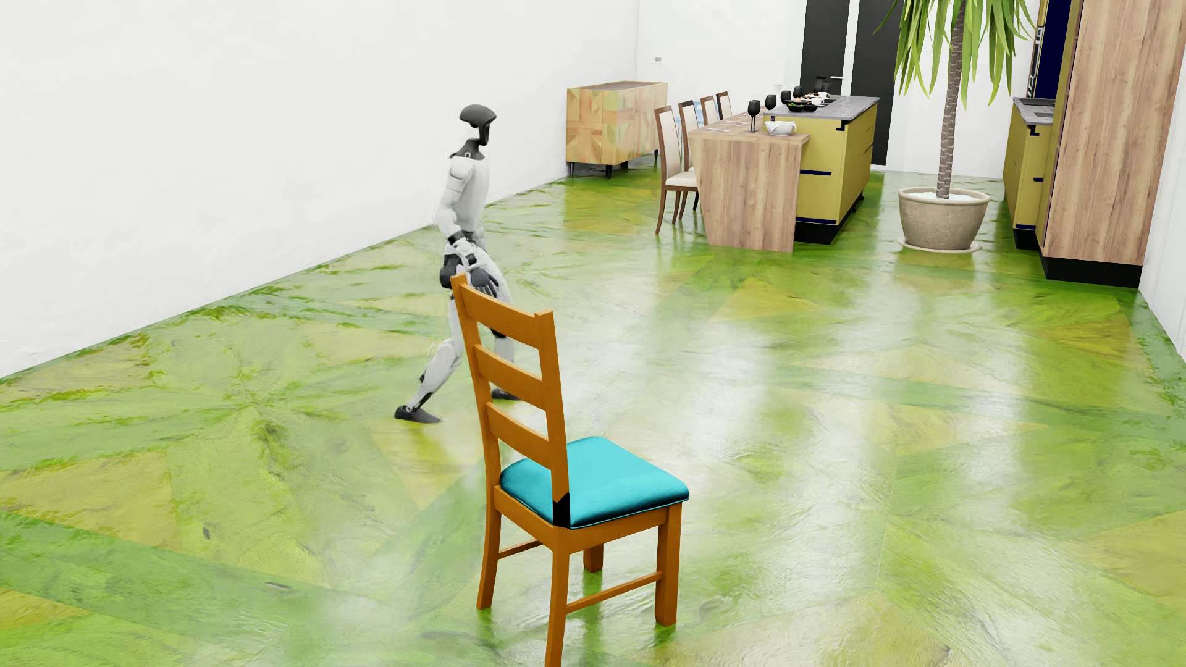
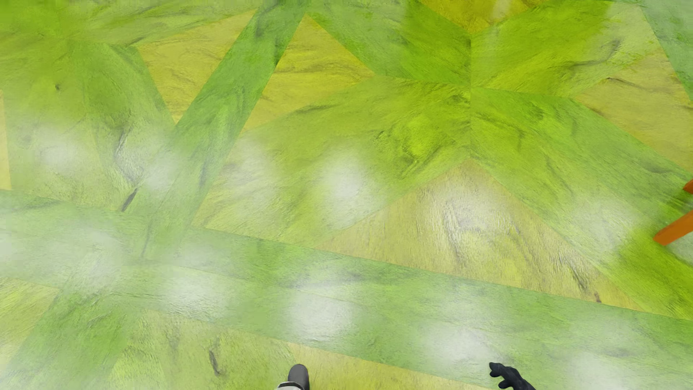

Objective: Move towards the chair

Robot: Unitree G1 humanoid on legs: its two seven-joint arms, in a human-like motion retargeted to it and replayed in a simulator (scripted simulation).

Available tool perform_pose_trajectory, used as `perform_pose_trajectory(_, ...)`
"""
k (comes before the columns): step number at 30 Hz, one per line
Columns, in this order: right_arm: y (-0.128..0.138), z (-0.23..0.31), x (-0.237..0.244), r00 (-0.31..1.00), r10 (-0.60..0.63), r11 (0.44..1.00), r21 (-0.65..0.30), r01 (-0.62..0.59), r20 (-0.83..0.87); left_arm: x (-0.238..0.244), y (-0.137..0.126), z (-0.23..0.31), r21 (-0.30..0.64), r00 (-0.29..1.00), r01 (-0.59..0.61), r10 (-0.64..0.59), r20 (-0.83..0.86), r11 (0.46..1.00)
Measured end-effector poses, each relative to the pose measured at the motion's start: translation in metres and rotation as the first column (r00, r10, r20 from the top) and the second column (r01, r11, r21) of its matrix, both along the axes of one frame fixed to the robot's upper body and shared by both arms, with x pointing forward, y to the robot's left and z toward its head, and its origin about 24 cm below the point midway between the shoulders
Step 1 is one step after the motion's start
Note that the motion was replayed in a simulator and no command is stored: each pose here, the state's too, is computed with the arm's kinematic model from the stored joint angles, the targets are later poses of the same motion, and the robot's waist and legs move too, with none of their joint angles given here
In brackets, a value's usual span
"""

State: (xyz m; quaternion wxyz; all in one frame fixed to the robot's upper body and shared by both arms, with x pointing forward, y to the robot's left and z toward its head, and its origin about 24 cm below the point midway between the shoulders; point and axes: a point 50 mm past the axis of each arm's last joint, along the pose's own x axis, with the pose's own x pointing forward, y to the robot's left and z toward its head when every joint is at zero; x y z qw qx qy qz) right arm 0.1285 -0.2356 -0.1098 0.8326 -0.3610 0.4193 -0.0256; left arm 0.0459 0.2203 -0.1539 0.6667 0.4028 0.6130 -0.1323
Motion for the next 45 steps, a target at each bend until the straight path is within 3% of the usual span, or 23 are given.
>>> perform_pose_trajectory(3, -0.001, -0.013, -0.033, 0.986, -0.154, 0.988, -0.017, 0.154, -0.062, 0.035, -0.01, 0.002, 0.01, 0.993, 0.099, -0.099, 0.058, 0.995)
perform_pose_trajectory(7, 0.016, -0.036, -0.072, 0.937, -0.037, 0.994, 0.085, 0.071, -0.348, 0.113, -0.022, 0.03, 0.048, 0.918, 0.229, -0.232, 0.322, 0.972)
perform_pose_trajectory(12, 0.016, -0.04, -0.108, 0.891, -0.207, 0.967, 0.053, 0.249, -0.404, 0.194, -0.037, 0.091, 0.128, 0.701, 0.299, -0.309, 0.643, 0.946)
perform_pose_trajectory(15, 0.023, -0.043, -0.122, 0.865, -0.24, 0.951, 0.073, 0.301, -0.441, 0.207, -0.038, 0.101, 0.117, 0.681, 0.287, -0.288, 0.673, 0.951)
perform_pose_trajectory(18, 0.03, -0.045, -0.127, 0.848, -0.275, 0.934, 0.081, 0.347, -0.453, 0.187, -0.034, 0.073, 0.089, 0.795, 0.242, -0.25, 0.552, 0.966)
perform_pose_trajectory(21, 0.031, -0.042, -0.097, 0.906, -0.167, 0.968, 0.111, 0.226, -0.389, 0.144, -0.025, 0.036, 0.064, 0.901, 0.339, -0.344, 0.264, 0.938)
perform_pose_trajectory(24, 0.025, -0.028, -0.042, 0.973, -0.089, 0.99, 0.091, 0.11, -0.212, 0.086, -0.008, 0.013, 0.031, 0.967, 0.193, -0.195, 0.162, 0.981)
perform_pose_trajectory(27, 0.031, -0.007, 0.009, 1.0, 0.023, 0.998, 0.061, -0.024, 0.017, 0.025, -0.007, -0.003, -0.013, 0.999, 0.039, -0.038, 0.033, 0.999)
perform_pose_trajectory(31, 0.061, 0.016, 0.052, 0.948, 0.268, 0.958, 0.056, -0.281, 0.172, -0.014, -0.022, -0.011, -0.096, 0.995, 0.015, -0.024, -0.094, 0.995)
perform_pose_trajectory(34, 0.068, 0.03, 0.062, 0.915, 0.314, 0.942, 0.036, -0.334, 0.255, -0.003, -0.039, -0.01, -0.124, 0.999, 0.015, -0.021, -0.04, 0.992)
perform_pose_trajectory(37, 0.065, 0.028, 0.046, 0.941, 0.141, 0.985, 0.056, -0.166, 0.309, 0.044, -0.034, -0.001, 0.038, 0.954, 0.289, -0.291, 0.068, 0.956)
perform_pose_trajectory(39, 0.072, 0.016, 0.032, 0.946, 0.238, 0.963, 0.072, -0.259, 0.219, 0.067, -0.027, 0.011, 0.104, 0.918, 0.349, -0.362, 0.161, 0.931)
perform_pose_trajectory(42, 0.077, 0.009, 0.03, 0.878, 0.474, 0.874, 0.08, -0.478, 0.067, 0.074, -0.02, 0.031, 0.002, 0.905, 0.13, -0.119, 0.409, 0.992)
perform_pose_trajectory(43, 0.078, 0.011, 0.033, 0.875, 0.48, 0.873, 0.06, -0.484, 0.07, 0.072, -0.018, 0.038, -0.032, 0.881, 0.063, -0.04, 0.472, 0.997)
perform_pose_trajectory(45, 0.081, 0.017, 0.038, 0.899, 0.413, 0.906, 0.036, -0.422, 0.143, 0.072, -0.016, 0.049, -0.035, 0.838, 0.015, 0.007, 0.545, 0.999)
